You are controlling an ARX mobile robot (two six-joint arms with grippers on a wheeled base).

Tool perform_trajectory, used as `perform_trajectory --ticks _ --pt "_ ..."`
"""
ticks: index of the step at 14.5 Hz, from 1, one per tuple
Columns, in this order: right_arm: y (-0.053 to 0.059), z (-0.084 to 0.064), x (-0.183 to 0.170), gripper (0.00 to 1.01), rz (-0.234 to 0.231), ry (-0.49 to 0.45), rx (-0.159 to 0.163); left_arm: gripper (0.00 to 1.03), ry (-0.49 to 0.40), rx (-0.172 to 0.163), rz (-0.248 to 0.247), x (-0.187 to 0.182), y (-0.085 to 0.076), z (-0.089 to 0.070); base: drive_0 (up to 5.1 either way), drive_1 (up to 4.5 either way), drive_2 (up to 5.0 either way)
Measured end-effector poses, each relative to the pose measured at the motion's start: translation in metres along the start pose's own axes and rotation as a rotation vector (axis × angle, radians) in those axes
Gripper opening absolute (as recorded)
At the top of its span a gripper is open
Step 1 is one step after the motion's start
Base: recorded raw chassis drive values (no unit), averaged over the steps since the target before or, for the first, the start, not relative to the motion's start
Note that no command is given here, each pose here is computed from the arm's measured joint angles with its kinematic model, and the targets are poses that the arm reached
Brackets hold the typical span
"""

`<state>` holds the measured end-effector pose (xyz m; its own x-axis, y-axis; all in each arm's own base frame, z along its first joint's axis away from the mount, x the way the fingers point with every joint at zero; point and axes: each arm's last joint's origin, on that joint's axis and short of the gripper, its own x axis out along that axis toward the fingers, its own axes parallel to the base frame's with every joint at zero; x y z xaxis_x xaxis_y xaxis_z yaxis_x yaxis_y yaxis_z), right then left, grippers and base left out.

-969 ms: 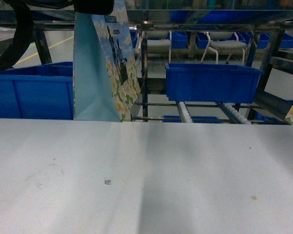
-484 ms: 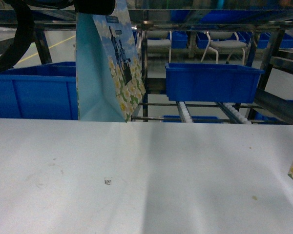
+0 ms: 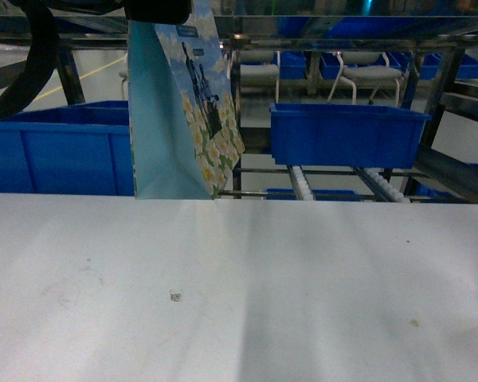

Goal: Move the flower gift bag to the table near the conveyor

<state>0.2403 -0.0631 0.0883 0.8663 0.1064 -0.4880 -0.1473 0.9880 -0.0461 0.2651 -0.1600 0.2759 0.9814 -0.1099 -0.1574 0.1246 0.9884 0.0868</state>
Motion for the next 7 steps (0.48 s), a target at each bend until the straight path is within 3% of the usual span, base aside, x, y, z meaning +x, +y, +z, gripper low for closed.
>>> perform_trajectory --ticks 2,5,7 --pt "0.008 -0.004 -0.001 0.05 0.028 0.013 -0.004 0.02 0.001 0.000 0.000 0.000 0.000 0.000 0.0 0.00 0.0" --pt "0.013 -0.003 -0.008 0.42 0.003 0.004 0.005 0.02 0.001 0.000 0.000 0.000 0.000 0.000 0.0 0.00 0.0" --pt "0.015 0.020 -0.019 0.66 -0.045 -0.092 -0.013 0.02 0.001 0.000 0.000 0.000 0.000 0.000 0.0 0.00 0.0"
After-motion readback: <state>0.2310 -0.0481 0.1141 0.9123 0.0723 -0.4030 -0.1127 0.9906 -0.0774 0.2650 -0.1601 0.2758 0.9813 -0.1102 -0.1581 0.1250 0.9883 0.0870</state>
